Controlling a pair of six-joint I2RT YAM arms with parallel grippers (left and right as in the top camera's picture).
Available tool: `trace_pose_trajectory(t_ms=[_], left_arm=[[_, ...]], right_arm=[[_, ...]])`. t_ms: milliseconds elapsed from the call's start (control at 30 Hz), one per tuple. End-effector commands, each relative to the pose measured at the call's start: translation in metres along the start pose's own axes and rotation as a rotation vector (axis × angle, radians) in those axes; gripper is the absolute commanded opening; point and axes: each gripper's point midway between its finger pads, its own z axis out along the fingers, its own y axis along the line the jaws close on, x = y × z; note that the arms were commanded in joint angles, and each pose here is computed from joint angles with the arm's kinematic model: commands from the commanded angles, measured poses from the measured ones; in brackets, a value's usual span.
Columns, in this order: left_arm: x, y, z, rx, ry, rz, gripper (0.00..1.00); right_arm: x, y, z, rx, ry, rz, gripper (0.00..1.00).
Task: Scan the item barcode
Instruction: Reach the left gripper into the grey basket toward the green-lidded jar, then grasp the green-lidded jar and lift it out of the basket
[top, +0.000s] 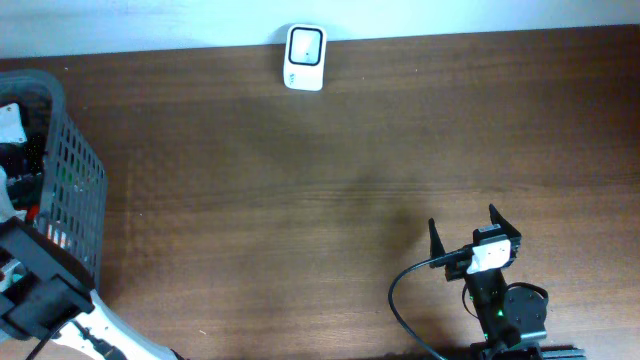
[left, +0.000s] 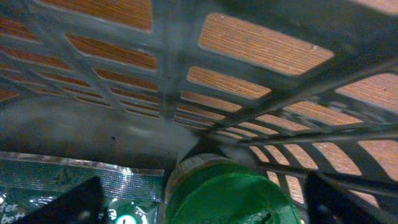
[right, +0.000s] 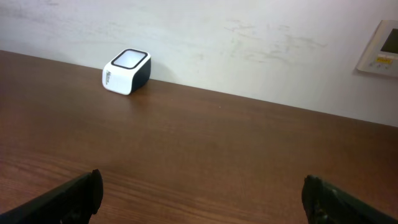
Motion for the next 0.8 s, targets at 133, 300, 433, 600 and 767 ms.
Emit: trace_pose_trajectory(t_ms=[133,300,433,600,767], left_arm=[[0.024,0.009,0.023,-0.104,0.115,-0.036,0.79],[0.034,0.007,0.021,-0.105,0.153,-0.133,0.73],[0.051,0.023,0.015,-0.219,0.221,-0.206,0.74],[0.047,0.029,0.0,-0.28,0.221,-0.27,0.76],[0.015,0.022,-0.022,-0.263,0.151,-0.279,0.82]], right_arm=[[0.002,0.0,0.0,0.001,0.0,0.015,0.98],[0.002,0.0,0.0,0.001,0.0,0.015,0.98],[0.002,0.0,0.0,0.001,0.0,0.015,0.98],[0.002,0.0,0.0,0.001,0.0,0.015,0.98],[0.002,0.0,0.0,0.001,0.0,0.015,0.98]])
